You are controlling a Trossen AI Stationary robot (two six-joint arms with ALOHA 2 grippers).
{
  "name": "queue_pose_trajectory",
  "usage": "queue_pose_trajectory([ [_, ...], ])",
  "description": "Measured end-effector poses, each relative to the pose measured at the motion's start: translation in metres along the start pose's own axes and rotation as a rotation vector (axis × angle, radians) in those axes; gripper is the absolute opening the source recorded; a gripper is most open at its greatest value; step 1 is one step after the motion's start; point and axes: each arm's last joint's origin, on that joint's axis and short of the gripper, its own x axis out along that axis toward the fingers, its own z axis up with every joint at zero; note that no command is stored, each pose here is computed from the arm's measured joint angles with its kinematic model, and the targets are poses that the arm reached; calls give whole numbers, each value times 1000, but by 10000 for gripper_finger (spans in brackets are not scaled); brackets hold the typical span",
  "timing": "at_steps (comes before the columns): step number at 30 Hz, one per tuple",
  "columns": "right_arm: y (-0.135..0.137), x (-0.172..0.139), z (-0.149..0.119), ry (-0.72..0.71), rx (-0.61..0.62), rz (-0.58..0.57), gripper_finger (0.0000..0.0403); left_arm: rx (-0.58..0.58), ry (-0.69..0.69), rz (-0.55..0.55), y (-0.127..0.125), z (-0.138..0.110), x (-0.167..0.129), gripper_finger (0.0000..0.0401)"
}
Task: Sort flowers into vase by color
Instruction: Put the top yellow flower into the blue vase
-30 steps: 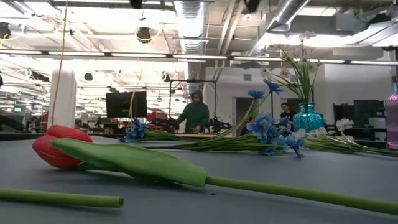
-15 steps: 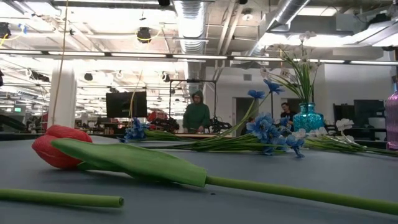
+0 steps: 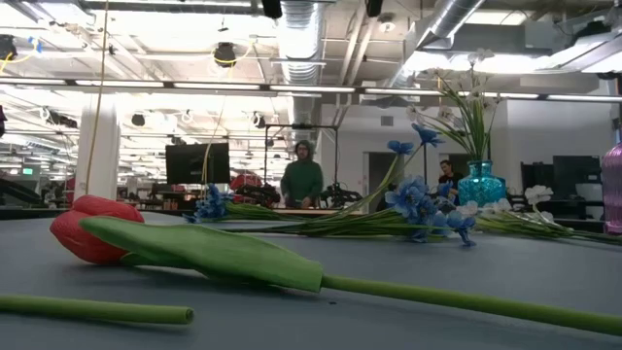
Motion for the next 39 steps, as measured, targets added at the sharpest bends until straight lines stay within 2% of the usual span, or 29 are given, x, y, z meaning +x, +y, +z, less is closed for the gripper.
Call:
queue_pose_trajectory([
  [7, 1, 0, 0, 12, -1, 21, 210, 31, 33, 8, 2, -3, 0, 0],
  [17, -2, 0, 0, 3, -2, 0, 206, 32, 8, 44, 3, -1, 0, 0],
  [26, -6, 4, -4, -4, -8, -70, 138, 24, -7, 85, 4, -1, 0, 0],
  [39, -12, 6, -1, -34, -12, -75, 58, 18, -3, 86, 3, -2, 0, 0],
])
